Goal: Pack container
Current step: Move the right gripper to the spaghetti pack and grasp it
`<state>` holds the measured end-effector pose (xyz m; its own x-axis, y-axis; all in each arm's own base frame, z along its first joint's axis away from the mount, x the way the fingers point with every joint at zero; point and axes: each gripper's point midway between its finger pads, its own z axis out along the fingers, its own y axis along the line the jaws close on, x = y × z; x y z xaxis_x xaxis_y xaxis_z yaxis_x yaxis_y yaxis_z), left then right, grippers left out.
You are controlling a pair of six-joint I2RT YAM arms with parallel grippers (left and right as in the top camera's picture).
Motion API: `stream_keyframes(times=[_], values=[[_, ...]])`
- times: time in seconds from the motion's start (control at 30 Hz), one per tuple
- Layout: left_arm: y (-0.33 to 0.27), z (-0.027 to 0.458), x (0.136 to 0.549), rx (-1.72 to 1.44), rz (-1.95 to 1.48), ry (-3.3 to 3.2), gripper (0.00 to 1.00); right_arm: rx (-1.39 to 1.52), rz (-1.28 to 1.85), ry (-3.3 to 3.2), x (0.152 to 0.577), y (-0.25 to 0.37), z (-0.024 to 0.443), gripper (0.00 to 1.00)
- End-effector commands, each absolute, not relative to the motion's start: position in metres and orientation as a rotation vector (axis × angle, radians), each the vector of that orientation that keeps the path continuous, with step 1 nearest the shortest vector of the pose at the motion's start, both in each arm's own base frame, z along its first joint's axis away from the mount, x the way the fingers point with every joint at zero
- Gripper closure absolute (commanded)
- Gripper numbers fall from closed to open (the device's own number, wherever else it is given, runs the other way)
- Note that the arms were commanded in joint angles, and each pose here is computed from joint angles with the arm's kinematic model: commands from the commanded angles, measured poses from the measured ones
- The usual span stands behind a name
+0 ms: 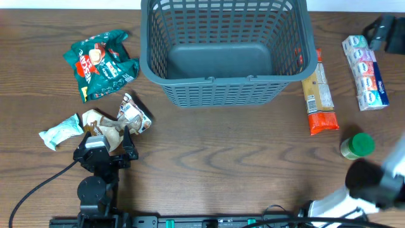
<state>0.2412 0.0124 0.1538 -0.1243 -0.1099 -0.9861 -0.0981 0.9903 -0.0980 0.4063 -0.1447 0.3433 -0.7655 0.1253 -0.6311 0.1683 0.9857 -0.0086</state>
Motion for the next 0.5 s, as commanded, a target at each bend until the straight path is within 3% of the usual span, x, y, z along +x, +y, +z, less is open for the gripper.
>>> stream_keyframes(times=[0.0, 0.23, 0.47], values=[[0.013, 0.137, 0.241, -0.153, 0.004, 1.735, 0.01, 0.129, -0.045, 2.570, 0.419, -0.151, 0.303, 0.01], [0.013, 0.137, 0.241, -0.152, 0.004, 1.735, 0.01, 0.008, 0.154, 2.823, 0.429, -0.138, 0.210, 0.01], [0.013, 0.137, 0.241, -0.153, 0.004, 1.735, 0.01, -0.016, 0.164, 2.994, 0.431, -0.135, 0.138, 0.01]])
